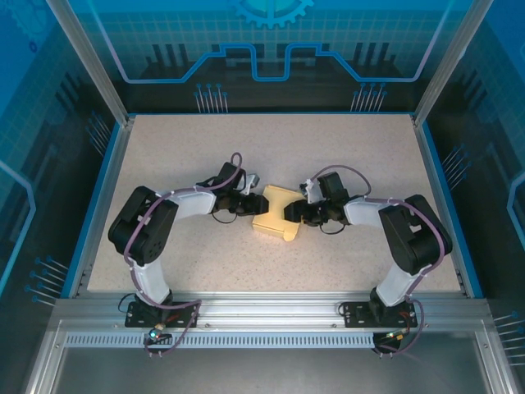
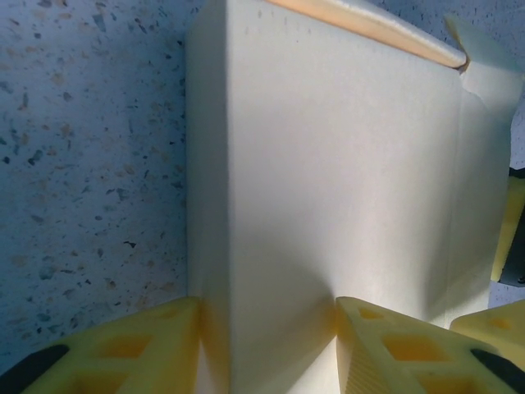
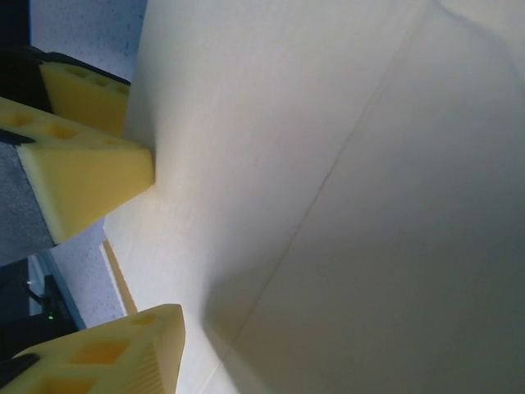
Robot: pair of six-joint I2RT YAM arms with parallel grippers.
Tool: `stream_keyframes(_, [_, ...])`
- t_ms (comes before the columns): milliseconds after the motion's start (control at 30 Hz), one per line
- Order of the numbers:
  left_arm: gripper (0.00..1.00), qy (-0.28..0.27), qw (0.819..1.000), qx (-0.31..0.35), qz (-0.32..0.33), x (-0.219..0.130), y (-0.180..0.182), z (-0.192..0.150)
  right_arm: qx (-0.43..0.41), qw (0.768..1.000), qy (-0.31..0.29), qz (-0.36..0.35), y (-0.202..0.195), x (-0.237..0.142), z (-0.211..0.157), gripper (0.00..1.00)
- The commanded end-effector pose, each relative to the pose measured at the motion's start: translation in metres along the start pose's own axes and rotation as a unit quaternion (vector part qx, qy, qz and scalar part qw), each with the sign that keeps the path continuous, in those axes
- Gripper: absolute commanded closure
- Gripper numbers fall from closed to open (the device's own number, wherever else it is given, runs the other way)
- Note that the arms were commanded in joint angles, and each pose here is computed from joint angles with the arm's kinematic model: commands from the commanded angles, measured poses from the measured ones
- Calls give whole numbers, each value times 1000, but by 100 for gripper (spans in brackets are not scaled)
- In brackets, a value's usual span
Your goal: Fold the paper box
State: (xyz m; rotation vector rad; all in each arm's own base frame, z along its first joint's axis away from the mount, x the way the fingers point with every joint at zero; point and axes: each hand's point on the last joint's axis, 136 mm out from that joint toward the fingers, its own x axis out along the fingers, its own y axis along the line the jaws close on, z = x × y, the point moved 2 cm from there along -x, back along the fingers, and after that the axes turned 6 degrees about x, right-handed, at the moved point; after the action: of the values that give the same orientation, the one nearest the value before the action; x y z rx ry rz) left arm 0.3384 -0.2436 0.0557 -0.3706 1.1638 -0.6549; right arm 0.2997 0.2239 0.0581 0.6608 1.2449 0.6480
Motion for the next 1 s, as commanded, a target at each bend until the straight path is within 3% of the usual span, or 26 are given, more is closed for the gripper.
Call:
stream_keyframes(0, [55,23,999,-24,-6,0,2,-17,-9,999,-15,40,19,-7,8,44])
stream_keyframes(333, [53,21,997,-41,-63,4,-14,-15,-28,997,-42,65,46,-27,11,51])
stream_keyframes(967, [42,33,997,-20,-63,23,-23,-18,-40,997,-52,32,61,-45,3,56])
